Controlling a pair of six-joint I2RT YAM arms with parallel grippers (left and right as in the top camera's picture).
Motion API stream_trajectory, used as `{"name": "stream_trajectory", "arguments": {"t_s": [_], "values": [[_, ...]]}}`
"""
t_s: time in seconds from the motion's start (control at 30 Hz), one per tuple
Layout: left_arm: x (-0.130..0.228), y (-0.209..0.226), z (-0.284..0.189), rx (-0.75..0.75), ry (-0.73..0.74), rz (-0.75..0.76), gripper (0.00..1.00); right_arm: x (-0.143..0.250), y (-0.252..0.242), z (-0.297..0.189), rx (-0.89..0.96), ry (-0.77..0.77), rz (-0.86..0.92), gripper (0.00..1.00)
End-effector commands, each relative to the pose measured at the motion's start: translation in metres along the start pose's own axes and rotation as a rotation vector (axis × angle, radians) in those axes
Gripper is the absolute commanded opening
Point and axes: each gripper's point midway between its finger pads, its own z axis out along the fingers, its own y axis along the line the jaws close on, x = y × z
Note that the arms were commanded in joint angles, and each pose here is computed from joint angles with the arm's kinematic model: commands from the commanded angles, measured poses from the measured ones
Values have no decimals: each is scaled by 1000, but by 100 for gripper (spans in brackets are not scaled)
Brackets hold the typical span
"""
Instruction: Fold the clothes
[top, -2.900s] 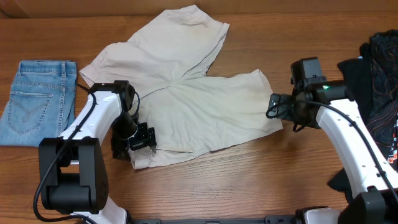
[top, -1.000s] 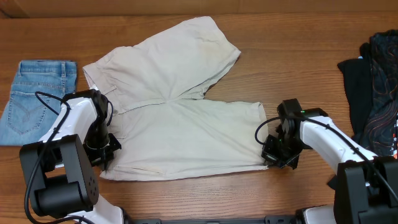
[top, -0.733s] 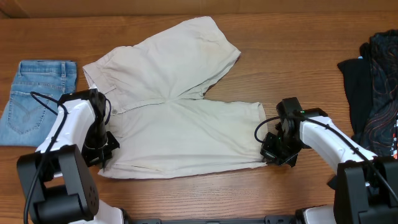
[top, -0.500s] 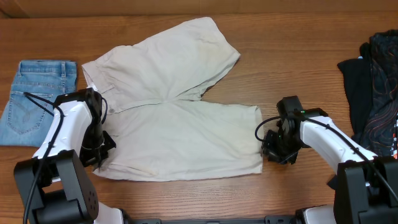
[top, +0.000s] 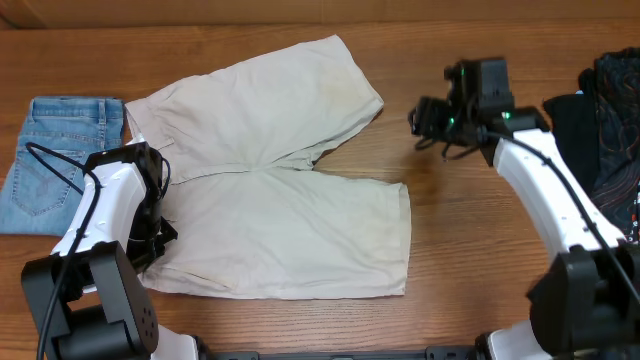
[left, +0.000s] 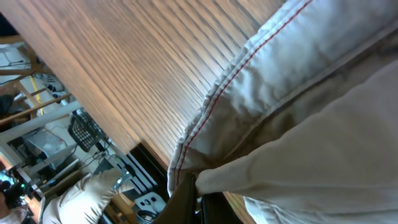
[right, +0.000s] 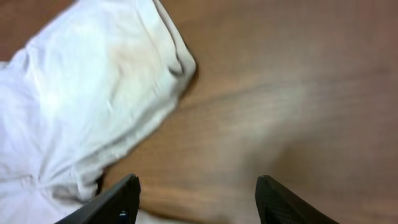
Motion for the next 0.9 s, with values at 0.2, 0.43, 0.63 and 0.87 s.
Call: {"name": "stream_trajectory", "arguments": {"t_s": [0.2,0.43,0.63,0.87], "values": [[-16,8,-9,-7,-84,-83,8,2,12,92,-195,54,-76,72],[-16,6,-10,-2,-86,-77,8,0,15,132,-282,14,-89,72],[-17,6,-10,-1,-89,-76,8,11,18,152,-303,35,-73,67],[-17,6,-10,0,-89,-75,8,-1,32,154,-332,-29,-89,46]]}}
